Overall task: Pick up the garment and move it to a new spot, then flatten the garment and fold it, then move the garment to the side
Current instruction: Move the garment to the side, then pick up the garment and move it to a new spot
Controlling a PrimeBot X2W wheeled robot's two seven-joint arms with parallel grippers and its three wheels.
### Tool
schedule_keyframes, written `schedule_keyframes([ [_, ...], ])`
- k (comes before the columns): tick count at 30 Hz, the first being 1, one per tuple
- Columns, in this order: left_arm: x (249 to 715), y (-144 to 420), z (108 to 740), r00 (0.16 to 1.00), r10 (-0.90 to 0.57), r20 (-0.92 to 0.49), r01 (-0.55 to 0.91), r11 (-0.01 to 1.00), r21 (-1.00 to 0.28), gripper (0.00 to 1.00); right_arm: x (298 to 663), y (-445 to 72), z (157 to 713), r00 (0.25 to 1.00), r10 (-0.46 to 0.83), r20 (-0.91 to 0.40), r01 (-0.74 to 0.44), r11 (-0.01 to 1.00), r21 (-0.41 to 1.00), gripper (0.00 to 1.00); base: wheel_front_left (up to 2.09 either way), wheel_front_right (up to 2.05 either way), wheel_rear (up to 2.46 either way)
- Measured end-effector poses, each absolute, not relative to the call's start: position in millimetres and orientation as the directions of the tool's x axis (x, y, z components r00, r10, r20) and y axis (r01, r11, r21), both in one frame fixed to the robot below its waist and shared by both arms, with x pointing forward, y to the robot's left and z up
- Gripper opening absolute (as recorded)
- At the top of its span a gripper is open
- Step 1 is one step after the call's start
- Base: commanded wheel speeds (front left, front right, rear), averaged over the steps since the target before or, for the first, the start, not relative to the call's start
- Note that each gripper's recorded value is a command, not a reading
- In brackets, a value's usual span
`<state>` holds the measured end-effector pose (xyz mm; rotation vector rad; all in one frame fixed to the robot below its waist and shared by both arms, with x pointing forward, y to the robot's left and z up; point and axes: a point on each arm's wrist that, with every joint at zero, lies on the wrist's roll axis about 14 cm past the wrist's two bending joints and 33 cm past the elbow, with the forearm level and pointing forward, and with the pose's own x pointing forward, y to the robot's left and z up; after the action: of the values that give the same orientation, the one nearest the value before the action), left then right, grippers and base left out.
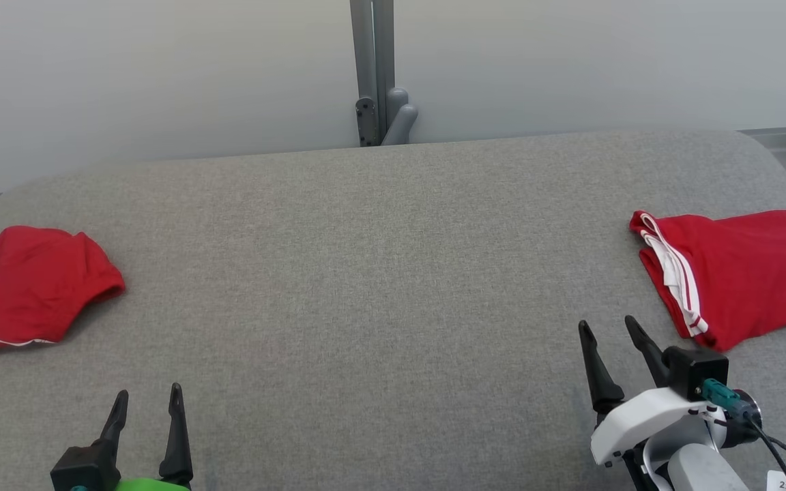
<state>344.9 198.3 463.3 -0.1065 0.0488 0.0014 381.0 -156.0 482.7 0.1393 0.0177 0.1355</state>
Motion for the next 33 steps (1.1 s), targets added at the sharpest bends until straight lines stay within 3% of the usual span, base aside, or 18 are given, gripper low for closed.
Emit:
schedule_keyframes([
  [18,342,201,463,0.999,0.027,-0.047,-0.035,0.985,-0.17,1.0,383,-145,477,0.986,0.163,-0.019,-0.158,0.975,0.158,1.0,0.0,0.0,0.0],
  [25,322,241,463,0.984,0.171,-0.049,-0.177,0.969,-0.175,1.0,395,-102,476,0.959,0.281,-0.02,-0.275,0.948,0.16,1.0,0.0,0.0,0.0],
  [33,279,296,455,0.924,0.374,-0.08,-0.382,0.908,-0.171,1.0,405,-22,483,0.873,0.488,0.004,-0.483,0.862,0.154,1.0,0.0,0.0,0.0],
])
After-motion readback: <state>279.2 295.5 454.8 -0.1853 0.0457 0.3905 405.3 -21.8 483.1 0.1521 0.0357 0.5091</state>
